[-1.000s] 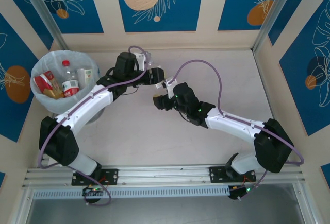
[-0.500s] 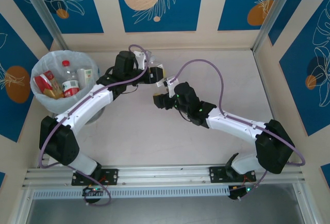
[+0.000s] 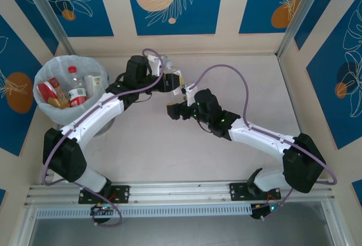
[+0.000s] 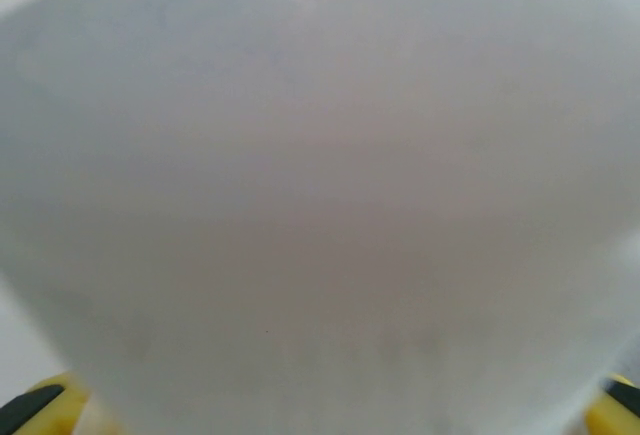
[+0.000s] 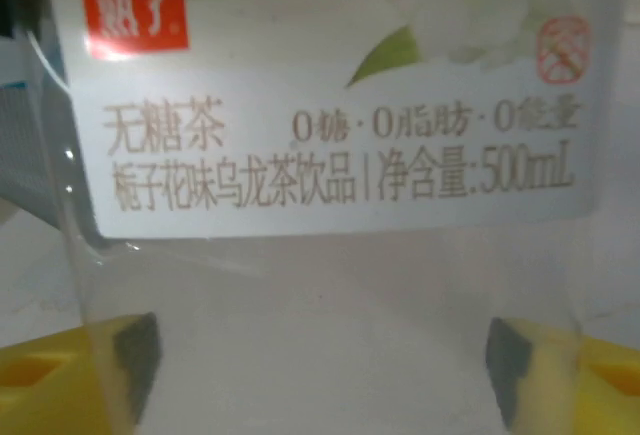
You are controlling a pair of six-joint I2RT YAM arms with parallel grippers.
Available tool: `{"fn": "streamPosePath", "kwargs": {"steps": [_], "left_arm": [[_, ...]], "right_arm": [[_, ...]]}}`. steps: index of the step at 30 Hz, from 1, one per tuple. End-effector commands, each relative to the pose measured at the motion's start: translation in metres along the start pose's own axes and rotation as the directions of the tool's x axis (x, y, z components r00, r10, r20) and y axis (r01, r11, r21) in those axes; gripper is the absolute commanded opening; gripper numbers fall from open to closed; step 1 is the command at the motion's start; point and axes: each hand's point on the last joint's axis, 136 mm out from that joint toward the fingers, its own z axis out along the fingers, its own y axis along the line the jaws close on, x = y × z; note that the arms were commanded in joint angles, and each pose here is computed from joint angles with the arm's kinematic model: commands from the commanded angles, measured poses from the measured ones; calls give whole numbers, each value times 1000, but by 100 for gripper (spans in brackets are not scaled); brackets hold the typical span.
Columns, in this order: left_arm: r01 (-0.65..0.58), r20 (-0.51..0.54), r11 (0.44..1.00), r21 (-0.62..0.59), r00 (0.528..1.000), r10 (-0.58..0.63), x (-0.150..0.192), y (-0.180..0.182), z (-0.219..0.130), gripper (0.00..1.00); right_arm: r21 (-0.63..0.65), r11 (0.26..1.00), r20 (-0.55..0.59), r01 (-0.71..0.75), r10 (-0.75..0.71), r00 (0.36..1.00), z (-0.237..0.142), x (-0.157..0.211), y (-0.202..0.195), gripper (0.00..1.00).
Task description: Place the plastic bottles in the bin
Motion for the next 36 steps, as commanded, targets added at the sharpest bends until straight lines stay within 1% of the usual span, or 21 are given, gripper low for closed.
{"fn": "streamPosePath", "kwargs": {"steps": [1,4,7,9,10,11,13,17,22,24,26,28,30,33,35,36], "left_arm": [[-61,33,998,33,998,60,-13,-19,-11,40],[-80,38,997,-2,996,80,-15,-15,-15,40],[-118,33,990,-73,992,121,-18,-8,-24,39],[-127,34,985,-115,991,132,-20,-2,-33,39],[-130,39,983,-131,990,136,-23,1,-40,39],[-136,47,979,-149,988,145,-26,3,-48,39],[-148,66,969,-196,984,164,-35,8,-64,39],[-164,103,950,-266,975,197,-55,12,-103,39],[-217,140,896,-388,947,290,-80,14,-149,39],[-250,140,877,-410,933,331,-89,11,-165,39],[-313,114,859,-405,915,388,-94,3,-178,39],[-362,89,825,-435,894,439,-100,1,-191,39],[-380,83,788,-485,876,474,-109,2,-207,39],[-427,60,717,-551,836,545,-117,4,-228,41],[-455,7,643,-616,813,582,-120,11,-243,42],[-452,-18,604,-657,810,586,-121,17,-251,43]], "right_arm": [[-82,996,77,18,-12,997,-15,-19,14,100],[-69,997,90,37,-31,995,-23,-21,11,99],[-16,1000,135,26,-23,991,-36,-28,-1,100],[62,997,172,-39,27,985,-45,-32,-21,100],[128,987,187,-102,77,979,-50,-32,-39,100],[183,969,192,-169,133,972,-54,-30,-57,100],[241,932,184,-270,229,956,-60,-19,-85,100],[264,882,205,-391,345,916,-66,-3,-112,100],[286,869,200,-404,358,912,-66,2,-121,100],[284,872,194,-400,356,914,-64,2,-121,100],[276,879,178,-390,352,919,-60,1,-120,100],[266,884,163,-384,351,922,-56,0,-118,100],[257,889,151,-378,349,925,-52,-2,-116,100],[248,893,140,-376,351,926,-48,-4,-114,100],[246,893,135,-377,354,925,-46,-4,-114,100],[245,893,135,-378,355,925,-46,-4,-113,100]]}}
